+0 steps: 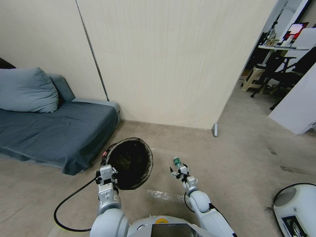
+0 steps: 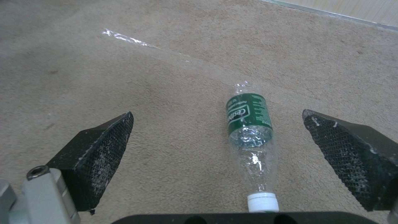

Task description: Pick up the trash bin, then pick up the garbage from the floor and place it into the trash bin.

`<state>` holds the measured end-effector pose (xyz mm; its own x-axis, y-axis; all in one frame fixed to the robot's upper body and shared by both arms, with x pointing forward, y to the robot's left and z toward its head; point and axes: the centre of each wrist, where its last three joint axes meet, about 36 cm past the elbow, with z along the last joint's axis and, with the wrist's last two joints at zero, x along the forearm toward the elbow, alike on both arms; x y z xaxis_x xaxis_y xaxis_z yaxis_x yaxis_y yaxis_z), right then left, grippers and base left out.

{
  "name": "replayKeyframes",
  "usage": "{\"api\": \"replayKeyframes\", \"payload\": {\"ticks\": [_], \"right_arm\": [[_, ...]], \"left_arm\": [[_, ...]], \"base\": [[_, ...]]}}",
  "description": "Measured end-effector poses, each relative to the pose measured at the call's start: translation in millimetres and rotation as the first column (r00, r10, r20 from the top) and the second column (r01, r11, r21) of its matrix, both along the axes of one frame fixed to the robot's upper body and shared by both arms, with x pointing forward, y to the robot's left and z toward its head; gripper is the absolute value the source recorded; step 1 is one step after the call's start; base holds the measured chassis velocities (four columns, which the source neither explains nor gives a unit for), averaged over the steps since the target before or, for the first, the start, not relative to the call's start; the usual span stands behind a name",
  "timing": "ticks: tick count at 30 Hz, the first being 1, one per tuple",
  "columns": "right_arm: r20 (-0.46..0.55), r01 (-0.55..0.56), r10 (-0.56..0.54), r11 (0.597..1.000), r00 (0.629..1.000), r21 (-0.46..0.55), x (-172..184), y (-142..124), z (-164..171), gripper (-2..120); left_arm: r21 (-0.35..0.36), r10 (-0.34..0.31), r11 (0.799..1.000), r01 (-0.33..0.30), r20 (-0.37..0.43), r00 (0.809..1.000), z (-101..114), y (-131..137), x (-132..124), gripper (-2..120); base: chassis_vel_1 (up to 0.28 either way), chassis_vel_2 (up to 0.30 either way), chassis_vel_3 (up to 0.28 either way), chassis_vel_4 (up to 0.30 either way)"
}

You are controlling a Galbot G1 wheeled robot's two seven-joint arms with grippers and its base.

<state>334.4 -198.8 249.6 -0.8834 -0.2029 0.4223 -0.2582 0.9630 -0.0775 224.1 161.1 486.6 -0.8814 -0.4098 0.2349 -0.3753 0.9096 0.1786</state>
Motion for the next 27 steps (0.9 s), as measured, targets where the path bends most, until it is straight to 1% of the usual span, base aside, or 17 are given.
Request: {"api": "replayKeyframes", "payload": {"ticks": [15, 27], "right_arm": [[0.008, 0.03, -0.029, 0.999, 1.0, -0.041, 38.4, -14.6, -19.9, 100], [-0.014, 0.04, -0.041, 0.999, 0.999, -0.034, 58.6, -20.8, -28.5, 100]], "left_arm": [[0.015, 0.011, 1.0, -0.011, -0.005, 1.0, 1.6, 3.1, -4.5, 1], [0.025, 0.015, 1.0, -0.015, -0.003, 1.0, 1.3, 2.5, -6.7, 1]], "base": [[0.0, 0.0, 0.0, 0.0], [0.0, 0.0, 0.0, 0.0]]}}
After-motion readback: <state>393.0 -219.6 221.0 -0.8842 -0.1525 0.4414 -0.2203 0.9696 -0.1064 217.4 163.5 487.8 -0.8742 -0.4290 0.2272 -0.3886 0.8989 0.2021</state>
